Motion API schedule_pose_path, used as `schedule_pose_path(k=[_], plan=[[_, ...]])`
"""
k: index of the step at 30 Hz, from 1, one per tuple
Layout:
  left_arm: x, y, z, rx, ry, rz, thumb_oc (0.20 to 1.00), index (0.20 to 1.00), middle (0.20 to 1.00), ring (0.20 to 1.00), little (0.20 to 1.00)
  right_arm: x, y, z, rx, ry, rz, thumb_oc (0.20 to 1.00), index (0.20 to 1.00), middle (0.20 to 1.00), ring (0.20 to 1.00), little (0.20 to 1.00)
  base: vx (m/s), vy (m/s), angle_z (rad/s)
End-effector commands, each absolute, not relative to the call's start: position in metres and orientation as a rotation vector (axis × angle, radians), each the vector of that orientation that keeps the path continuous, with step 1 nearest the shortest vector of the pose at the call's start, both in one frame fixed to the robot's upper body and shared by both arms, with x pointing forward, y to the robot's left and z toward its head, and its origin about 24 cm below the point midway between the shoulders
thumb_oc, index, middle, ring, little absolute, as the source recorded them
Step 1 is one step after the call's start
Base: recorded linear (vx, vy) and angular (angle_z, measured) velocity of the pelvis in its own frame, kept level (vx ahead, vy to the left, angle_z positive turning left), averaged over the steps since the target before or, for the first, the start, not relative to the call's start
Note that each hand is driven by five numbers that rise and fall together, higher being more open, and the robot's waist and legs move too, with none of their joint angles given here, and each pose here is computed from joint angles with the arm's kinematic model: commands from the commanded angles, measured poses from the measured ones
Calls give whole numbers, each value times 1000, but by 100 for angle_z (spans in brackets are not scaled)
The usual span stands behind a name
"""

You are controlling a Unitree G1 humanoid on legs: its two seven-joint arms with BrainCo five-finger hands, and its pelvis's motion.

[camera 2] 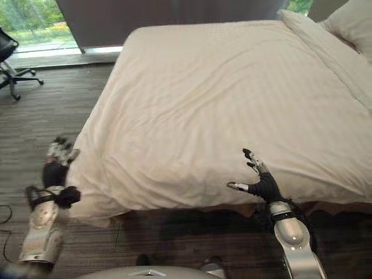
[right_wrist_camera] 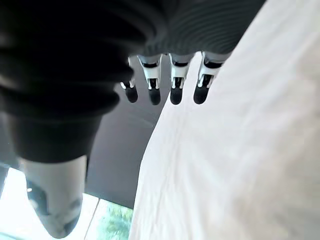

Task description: Making the bed.

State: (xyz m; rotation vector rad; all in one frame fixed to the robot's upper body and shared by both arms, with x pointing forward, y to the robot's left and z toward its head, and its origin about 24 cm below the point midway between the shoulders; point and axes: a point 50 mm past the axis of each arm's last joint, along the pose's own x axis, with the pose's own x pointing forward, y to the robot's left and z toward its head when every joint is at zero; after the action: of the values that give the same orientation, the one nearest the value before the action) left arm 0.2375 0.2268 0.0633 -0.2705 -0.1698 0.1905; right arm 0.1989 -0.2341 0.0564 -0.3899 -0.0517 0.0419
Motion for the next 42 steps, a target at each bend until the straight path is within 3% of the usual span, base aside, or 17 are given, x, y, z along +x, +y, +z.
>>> schedule_pose_path(k=[1,4,10,17,25,36,42], plan=[[255,243,107,-168,-370,155,1000,1000,1000,1000,1000,220,-231,86,-364,-222,4,1000,1000,1000,1000,1000,-30,50,-47],[259,231,105,-64,-355,161,1000,1000,1000,1000,1000,222,-227,84,-353,-226,10,1000,1000,1000,1000,1000,-30,35,-29],[247,247,70,80,-190,327,1000,1000,1000,1000,1000,211,-237,73,-360,-162,-52,1000,1000,1000,1000,1000,-20,1,2],[198,309,41,338,-8,659,1000,1000,1000,1000,1000,196,-249,60,-371,-81,-93,1000,1000,1000,1000,1000,17,-33,16],[172,344,32,628,112,792,1000,1000,1000,1000,1000,198,-246,64,-361,-119,-77,1000,1000,1000,1000,1000,-7,-20,11],[222,336,37,861,92,687,1000,1000,1000,1000,1000,214,-226,83,-307,-260,-7,1000,1000,1000,1000,1000,-118,-45,2],[237,334,-10,885,355,607,1000,1000,1000,1000,1000,223,-210,89,-252,-312,40,1000,1000,1000,1000,1000,-119,-15,-8]])
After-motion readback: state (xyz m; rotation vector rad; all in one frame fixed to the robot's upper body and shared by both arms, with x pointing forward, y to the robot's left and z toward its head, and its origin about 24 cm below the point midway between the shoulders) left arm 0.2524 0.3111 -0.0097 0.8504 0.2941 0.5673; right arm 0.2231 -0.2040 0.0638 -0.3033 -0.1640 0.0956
